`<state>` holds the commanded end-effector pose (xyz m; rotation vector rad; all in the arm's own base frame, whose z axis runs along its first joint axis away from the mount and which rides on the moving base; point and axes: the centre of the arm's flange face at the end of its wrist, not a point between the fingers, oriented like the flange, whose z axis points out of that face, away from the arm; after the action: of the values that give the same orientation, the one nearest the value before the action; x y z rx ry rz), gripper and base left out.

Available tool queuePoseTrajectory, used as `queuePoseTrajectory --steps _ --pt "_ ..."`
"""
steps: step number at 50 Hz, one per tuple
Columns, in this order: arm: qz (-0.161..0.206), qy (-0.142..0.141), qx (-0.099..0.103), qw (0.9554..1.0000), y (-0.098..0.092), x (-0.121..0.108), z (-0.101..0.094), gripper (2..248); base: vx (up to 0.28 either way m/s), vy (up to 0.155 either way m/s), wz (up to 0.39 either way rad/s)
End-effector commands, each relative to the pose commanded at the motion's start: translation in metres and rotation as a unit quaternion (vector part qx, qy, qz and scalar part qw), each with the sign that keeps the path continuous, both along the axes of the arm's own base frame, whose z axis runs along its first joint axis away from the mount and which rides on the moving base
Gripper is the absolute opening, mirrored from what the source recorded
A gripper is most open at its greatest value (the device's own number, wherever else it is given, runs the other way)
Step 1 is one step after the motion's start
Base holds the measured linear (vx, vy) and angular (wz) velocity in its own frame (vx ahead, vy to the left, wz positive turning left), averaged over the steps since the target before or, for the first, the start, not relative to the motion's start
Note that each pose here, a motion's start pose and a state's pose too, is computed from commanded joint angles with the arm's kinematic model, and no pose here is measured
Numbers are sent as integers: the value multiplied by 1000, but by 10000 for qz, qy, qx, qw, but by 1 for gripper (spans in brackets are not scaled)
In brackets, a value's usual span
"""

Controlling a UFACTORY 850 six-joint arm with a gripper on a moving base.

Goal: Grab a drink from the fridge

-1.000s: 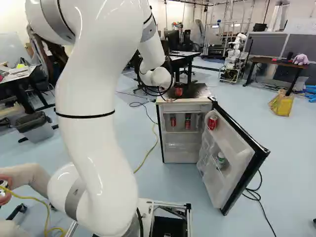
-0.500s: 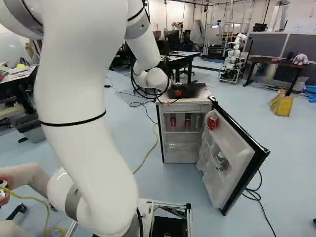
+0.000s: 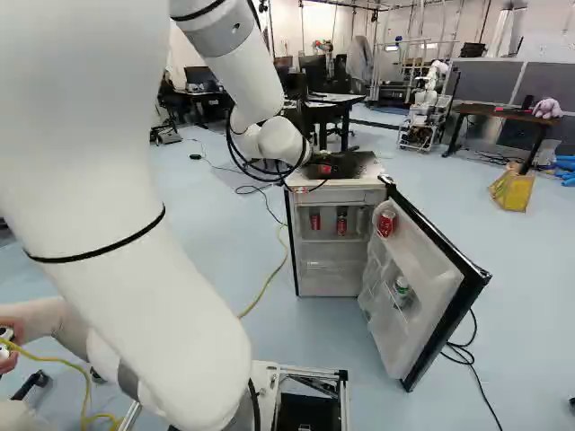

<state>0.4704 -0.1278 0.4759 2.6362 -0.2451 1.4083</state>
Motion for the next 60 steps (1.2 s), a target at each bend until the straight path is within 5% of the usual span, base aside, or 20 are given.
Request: queuePoseTrajectory --steps 60 --pt "-1001 645 165 9927 -84 -38 49 247 0 0 0"
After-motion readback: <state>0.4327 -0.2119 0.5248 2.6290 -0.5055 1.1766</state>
